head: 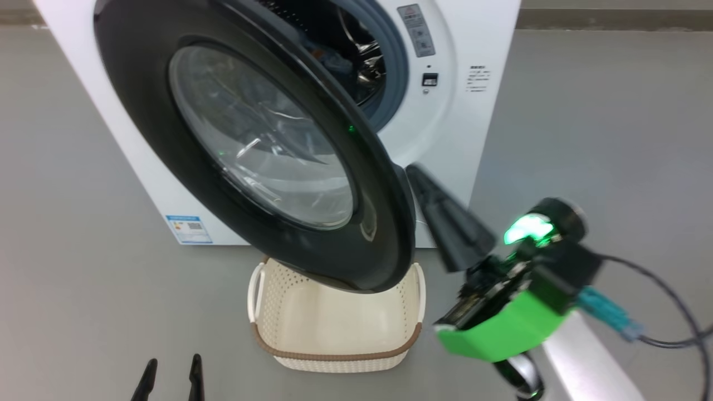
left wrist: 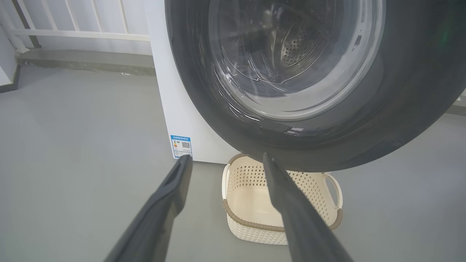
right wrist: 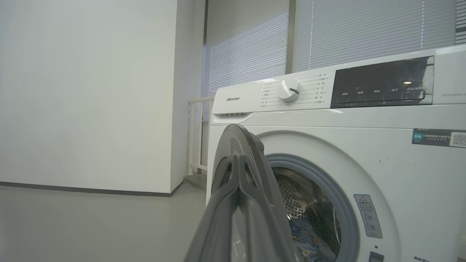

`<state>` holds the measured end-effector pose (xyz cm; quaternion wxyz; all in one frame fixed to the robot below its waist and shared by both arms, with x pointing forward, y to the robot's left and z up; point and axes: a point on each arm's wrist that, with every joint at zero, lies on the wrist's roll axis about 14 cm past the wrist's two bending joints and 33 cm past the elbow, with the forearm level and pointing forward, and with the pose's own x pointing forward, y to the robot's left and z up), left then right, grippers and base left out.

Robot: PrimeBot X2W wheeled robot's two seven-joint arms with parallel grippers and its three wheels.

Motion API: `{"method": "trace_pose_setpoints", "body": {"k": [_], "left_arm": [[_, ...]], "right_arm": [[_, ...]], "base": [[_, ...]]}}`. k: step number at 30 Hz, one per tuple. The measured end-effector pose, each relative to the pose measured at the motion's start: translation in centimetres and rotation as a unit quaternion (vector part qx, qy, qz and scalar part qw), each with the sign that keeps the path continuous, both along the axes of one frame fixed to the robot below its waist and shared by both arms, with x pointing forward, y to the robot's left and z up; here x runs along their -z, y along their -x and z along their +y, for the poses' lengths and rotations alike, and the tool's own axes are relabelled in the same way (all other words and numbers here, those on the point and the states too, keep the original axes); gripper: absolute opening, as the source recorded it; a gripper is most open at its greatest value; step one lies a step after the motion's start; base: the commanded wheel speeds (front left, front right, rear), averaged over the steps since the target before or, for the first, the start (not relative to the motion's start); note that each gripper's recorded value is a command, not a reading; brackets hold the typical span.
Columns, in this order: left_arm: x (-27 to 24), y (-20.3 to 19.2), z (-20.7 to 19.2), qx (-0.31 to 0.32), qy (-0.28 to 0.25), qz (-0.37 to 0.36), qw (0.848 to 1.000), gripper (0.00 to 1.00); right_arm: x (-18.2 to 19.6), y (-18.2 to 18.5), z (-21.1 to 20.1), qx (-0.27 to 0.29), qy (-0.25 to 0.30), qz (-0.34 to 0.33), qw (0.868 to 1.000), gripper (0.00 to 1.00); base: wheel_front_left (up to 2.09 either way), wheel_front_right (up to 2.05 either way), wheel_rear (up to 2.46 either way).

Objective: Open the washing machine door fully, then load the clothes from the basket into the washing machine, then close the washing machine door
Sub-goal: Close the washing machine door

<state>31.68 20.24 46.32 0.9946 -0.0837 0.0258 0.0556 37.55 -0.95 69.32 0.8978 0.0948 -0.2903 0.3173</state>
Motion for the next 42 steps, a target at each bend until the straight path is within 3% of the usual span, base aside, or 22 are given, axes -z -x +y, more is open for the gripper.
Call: {"method": "trace_pose_setpoints", "body": {"k": [6, 19, 42], "left_arm": [[0.2, 0.4, 0.5, -0.014, 0.009, 0.003, 1.0, 1.0], [0.4, -0.5, 1.0, -0.03, 0.015, 0.01, 0.999, 1.0], [0.9, -1.6, 0.6, -0.024, 0.016, 0.018, 0.999, 1.0]], "right_arm": [[4.4, -0.7, 3.5, -0.051, 0.022, 0.071, 0.996, 0.0], [11.8, -4.4, 3.8, -0.038, 0.053, 0.178, 0.982, 0.0], [13.8, -6.6, 2.3, -0.013, 0.051, 0.206, 0.977, 0.0]], "base": [[0.0, 0.0, 0.0], [0.0, 0.0, 0.0], [0.0, 0.0, 0.0]]}}
